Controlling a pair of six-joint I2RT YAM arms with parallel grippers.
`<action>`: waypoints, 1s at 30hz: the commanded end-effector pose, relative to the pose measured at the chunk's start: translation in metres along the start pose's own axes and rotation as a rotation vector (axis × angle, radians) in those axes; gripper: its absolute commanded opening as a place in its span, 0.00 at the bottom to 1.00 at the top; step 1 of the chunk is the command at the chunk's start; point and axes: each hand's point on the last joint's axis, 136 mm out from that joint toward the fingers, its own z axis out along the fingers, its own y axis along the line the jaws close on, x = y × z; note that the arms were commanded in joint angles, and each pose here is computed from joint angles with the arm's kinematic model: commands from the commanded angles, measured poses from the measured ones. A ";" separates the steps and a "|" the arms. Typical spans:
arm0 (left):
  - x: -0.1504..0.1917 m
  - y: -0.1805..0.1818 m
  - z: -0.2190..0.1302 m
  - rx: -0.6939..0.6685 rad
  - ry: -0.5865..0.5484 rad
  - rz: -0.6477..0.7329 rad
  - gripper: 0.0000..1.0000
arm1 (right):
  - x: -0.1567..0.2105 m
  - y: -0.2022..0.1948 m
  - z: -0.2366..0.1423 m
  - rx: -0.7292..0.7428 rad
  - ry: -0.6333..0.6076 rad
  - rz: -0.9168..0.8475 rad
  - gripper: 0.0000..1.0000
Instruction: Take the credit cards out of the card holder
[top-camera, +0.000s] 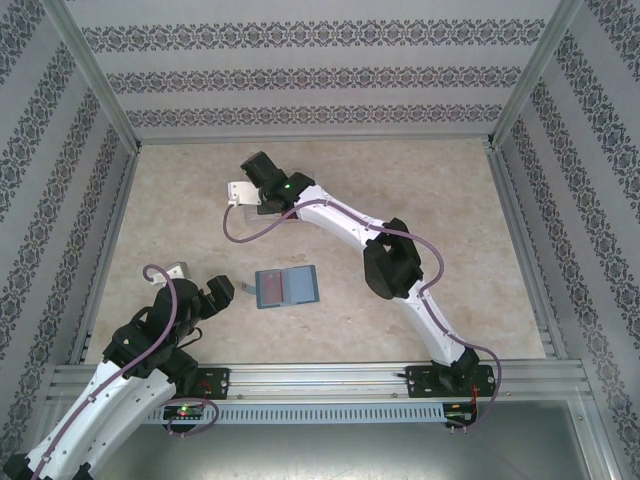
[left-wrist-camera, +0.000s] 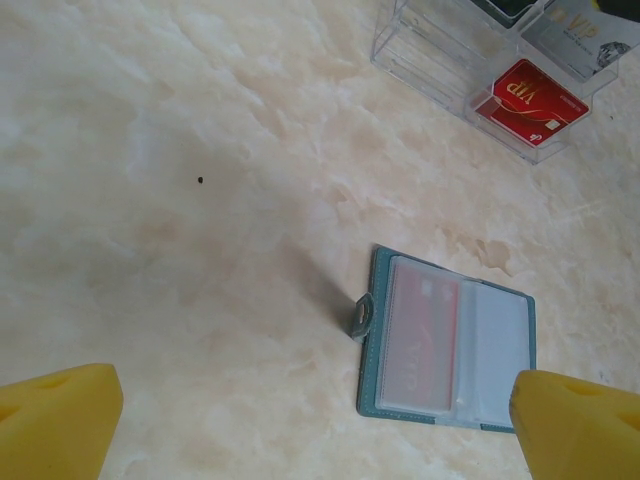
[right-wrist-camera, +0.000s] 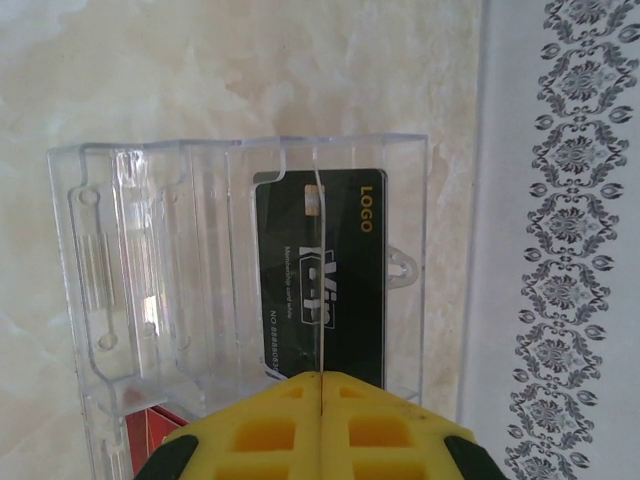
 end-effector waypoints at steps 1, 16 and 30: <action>-0.003 0.005 -0.004 -0.025 -0.009 -0.016 1.00 | 0.014 -0.005 0.009 0.007 0.041 0.007 0.00; -0.001 0.003 -0.001 -0.017 0.002 -0.009 1.00 | 0.016 -0.018 0.028 0.099 0.062 0.057 0.24; 0.000 0.000 0.001 -0.003 0.006 0.006 1.00 | 0.023 -0.074 0.016 0.306 0.079 0.187 0.32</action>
